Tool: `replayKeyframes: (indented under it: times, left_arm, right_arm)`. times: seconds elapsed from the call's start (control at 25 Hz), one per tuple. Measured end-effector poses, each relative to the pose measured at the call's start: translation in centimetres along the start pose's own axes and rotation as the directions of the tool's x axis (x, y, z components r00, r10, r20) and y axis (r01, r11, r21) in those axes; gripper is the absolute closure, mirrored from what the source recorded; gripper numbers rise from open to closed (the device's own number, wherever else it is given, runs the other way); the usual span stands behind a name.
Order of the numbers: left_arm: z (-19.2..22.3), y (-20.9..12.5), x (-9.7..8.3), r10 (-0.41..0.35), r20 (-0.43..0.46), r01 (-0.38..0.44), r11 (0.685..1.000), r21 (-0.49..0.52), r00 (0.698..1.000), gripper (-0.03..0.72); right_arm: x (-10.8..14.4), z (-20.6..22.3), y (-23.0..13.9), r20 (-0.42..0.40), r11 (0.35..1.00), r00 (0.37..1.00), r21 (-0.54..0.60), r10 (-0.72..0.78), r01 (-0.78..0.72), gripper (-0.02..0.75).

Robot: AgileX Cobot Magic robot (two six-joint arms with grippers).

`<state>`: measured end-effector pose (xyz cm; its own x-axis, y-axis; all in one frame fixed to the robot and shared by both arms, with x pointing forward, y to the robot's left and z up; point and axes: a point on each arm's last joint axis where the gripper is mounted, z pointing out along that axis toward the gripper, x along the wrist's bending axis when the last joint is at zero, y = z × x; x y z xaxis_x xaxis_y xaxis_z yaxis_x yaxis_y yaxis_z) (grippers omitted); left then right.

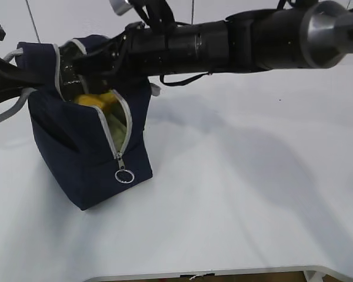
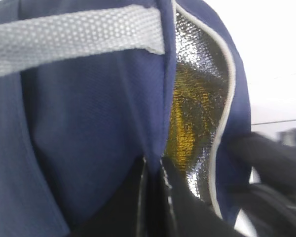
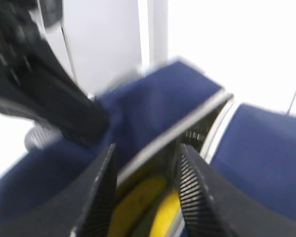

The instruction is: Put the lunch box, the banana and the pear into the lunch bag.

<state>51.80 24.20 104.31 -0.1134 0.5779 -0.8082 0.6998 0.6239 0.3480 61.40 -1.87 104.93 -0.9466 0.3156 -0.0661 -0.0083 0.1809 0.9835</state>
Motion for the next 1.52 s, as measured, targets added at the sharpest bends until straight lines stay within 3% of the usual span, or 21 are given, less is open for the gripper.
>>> replayKeyframes:
  times: [0.24, 0.52, 0.64, 1.08, 1.52]
  left_arm:
    - [0.0, 0.0, 0.0, 0.002, 0.0, -0.002, 1.0, 0.0, 1.0, 0.701]
    - [0.0, 0.0, 0.0, 0.012, 0.0, -0.012, 1.0, 0.0, 1.0, 0.701]
    - [0.0, 0.0, 0.0, 0.022, 0.0, -0.022, 1.0, 0.0, 1.0, 0.701]
    - [0.0, 0.0, 0.0, 0.073, 0.002, -0.073, 0.997, 0.003, 0.997, 0.701]
    - [0.0, -0.2, -0.1, 0.11, 0.012, -0.11, 0.994, 0.017, 0.994, 0.701]
  right_arm:
    - [0.4, -1.6, 3.4, 0.033, 0.999, 0.999, -0.05, -0.009, 0.01, 0.388]
    - [-1.3, -2.1, 3.2, 0.235, 0.988, 0.96, -0.013, 0.154, -0.155, 0.387]
    - [-1.6, -2.2, 3.0, 0.279, 0.972, 0.932, -0.027, 0.23, -0.232, 0.387]
    - [-1.9, -2.3, 2.8, 0.3, 0.906, 0.857, -0.077, 0.418, -0.415, 0.386]
    - [-1.2, -2.2, 2.0, 0.276, 0.877, 0.846, 0.019, 0.456, -0.479, 0.386]
